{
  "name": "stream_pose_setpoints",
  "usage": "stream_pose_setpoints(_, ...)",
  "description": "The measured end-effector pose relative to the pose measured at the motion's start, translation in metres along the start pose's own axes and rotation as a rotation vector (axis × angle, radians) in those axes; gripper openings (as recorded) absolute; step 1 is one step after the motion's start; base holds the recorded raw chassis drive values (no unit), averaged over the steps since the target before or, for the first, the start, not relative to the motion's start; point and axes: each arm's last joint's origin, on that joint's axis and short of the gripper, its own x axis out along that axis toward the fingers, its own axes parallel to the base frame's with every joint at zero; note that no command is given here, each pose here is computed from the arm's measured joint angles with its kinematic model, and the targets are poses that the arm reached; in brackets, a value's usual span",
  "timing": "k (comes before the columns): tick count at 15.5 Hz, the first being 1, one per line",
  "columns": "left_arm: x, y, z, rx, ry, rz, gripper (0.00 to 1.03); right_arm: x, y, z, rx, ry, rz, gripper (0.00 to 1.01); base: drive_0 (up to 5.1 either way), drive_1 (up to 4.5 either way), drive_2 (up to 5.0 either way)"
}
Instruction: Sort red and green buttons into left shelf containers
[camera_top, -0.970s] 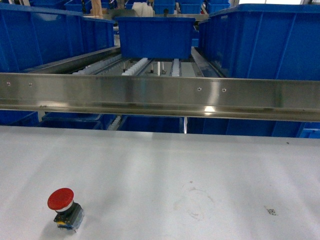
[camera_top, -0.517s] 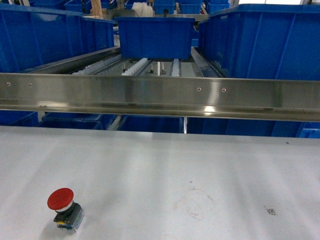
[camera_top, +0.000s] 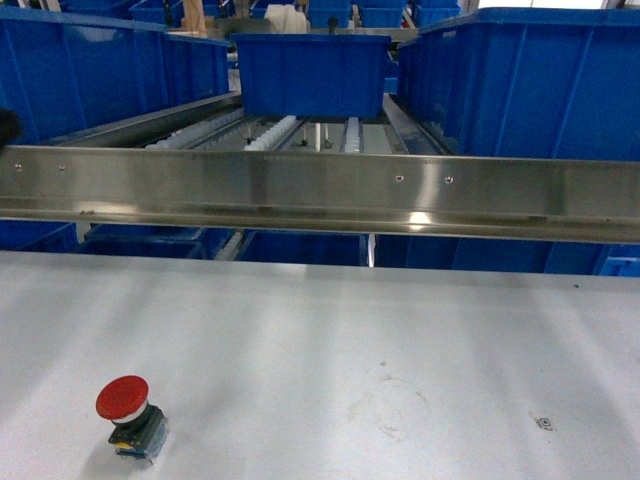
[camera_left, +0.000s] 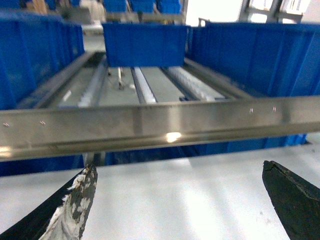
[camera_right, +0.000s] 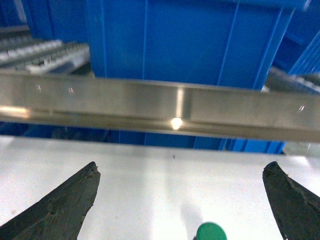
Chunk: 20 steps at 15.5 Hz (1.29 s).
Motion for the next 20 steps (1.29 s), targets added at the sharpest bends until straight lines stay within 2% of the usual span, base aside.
stream_pose_setpoints(1, 0.015, -0.003, -0.005, -0.004, 0.082, -0.005, 0.98, 0.017, -0.002, -0.008, 0.0, 0.11, 0.023, 0.98, 0.0, 0.0, 0.0)
stream_pose_setpoints(2, 0.031, -0.006, -0.012, 0.008, 0.183, -0.014, 0.98, 0.032, -0.007, -0.019, 0.003, 0.223, 0.033, 0.98, 0.0, 0.0, 0.0)
stream_pose_setpoints(3, 0.043, -0.009, -0.014, 0.017, 0.22, -0.016, 0.98, 0.044, -0.01, -0.024, 0.003, 0.296, 0.048, 0.98, 0.0, 0.0, 0.0)
stream_pose_setpoints(4, 0.054, -0.012, -0.014, 0.023, 0.268, -0.029, 0.98, 0.054, -0.013, -0.024, 0.012, 0.338, 0.045, 0.98, 0.0, 0.0, 0.0)
stream_pose_setpoints(6, 0.067, -0.019, -0.02, 0.047, 0.333, -0.054, 0.98, 0.073, -0.016, -0.023, -0.008, 0.408, 0.072, 0.98, 0.0, 0.0, 0.0)
stream_pose_setpoints(8, 0.067, -0.021, -0.021, 0.054, 0.33, -0.066, 0.98, 0.072, -0.017, -0.027, -0.064, 0.423, 0.036, 0.98, 0.0, 0.0, 0.0)
stream_pose_setpoints(9, 0.067, -0.021, -0.021, 0.056, 0.331, -0.064, 0.98, 0.072, -0.017, -0.026, -0.075, 0.418, 0.036, 0.98, 0.0, 0.0, 0.0)
stream_pose_setpoints(13, 0.067, -0.021, -0.021, 0.059, 0.33, -0.065, 0.98, 0.07, -0.016, -0.028, -0.078, 0.405, 0.04, 0.98, 0.0, 0.0, 0.0)
stream_pose_setpoints(16, 0.067, -0.021, -0.021, 0.059, 0.33, -0.065, 0.98, 0.074, -0.015, -0.047, -0.082, 0.48, 0.053, 0.98, 0.0, 0.0, 0.0)
stream_pose_setpoints(20, 0.067, -0.021, -0.021, 0.067, 0.33, -0.066, 0.98, 0.103, -0.02, -0.054, -0.109, 0.526, 0.071, 0.98, 0.0, 0.0, 0.0)
